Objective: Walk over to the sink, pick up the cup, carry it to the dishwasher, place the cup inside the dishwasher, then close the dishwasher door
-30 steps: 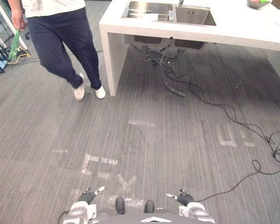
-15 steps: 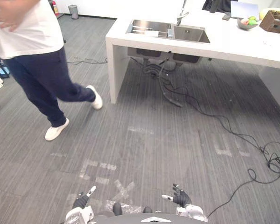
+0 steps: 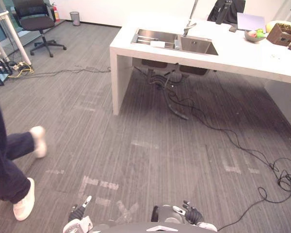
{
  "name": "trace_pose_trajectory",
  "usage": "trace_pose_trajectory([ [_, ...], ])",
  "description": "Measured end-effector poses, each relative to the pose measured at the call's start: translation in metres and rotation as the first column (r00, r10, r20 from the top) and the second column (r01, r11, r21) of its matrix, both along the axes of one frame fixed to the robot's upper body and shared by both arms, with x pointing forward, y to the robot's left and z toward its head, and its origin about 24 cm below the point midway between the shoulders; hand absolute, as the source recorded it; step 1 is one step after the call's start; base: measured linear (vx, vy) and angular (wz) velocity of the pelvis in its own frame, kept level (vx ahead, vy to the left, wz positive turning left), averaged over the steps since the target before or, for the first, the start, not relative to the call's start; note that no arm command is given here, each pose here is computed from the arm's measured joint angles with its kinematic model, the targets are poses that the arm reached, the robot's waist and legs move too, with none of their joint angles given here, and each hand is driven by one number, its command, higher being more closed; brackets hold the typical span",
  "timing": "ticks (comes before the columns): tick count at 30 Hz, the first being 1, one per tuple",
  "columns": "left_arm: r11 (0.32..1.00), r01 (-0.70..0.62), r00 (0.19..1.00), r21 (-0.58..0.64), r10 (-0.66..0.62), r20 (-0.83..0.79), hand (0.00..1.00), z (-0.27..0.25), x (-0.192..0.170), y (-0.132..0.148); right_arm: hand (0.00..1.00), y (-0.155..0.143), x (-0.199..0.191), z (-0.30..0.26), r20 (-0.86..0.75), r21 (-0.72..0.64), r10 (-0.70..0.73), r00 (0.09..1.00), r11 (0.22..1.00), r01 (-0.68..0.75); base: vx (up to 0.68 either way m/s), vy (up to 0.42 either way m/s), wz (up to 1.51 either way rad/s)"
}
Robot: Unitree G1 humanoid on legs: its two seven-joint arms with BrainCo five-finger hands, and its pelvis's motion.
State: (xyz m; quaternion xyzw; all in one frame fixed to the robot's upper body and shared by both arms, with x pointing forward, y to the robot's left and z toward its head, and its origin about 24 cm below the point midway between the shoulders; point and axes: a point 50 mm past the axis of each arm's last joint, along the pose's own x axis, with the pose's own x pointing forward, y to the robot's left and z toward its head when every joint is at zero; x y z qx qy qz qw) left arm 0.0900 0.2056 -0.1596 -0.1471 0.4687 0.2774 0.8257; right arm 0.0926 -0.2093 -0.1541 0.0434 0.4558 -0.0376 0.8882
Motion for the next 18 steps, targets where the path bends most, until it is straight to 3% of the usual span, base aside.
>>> trace_pose_trajectory([
  [8, 0.995, -0.093, 0.996, -0.028, 0.093, 0.015, 0.0, 0.002, 0.007, -0.006, 0.0, -0.004, -0.02, 0.001, 0.001, 0.029, -0.103, 0.995, 0.994, 0.103, 0.32, -0.225, 0.24],
  [15, 0.962, -0.256, 0.967, -0.091, 0.255, -0.027, 0.0, -0.005, -0.014, -0.021, 0.0, -0.028, -0.035, 0.006, -0.002, 0.02, -0.178, 0.984, 0.984, 0.178, 0.57, -0.378, 0.16],
  [18, 0.959, -0.271, 0.962, -0.077, 0.273, 0.009, 0.0, -0.002, -0.014, -0.014, 0.0, -0.023, -0.037, 0.006, 0.023, 0.036, -0.168, 0.986, 0.985, 0.167, 0.61, -0.275, 0.11],
])
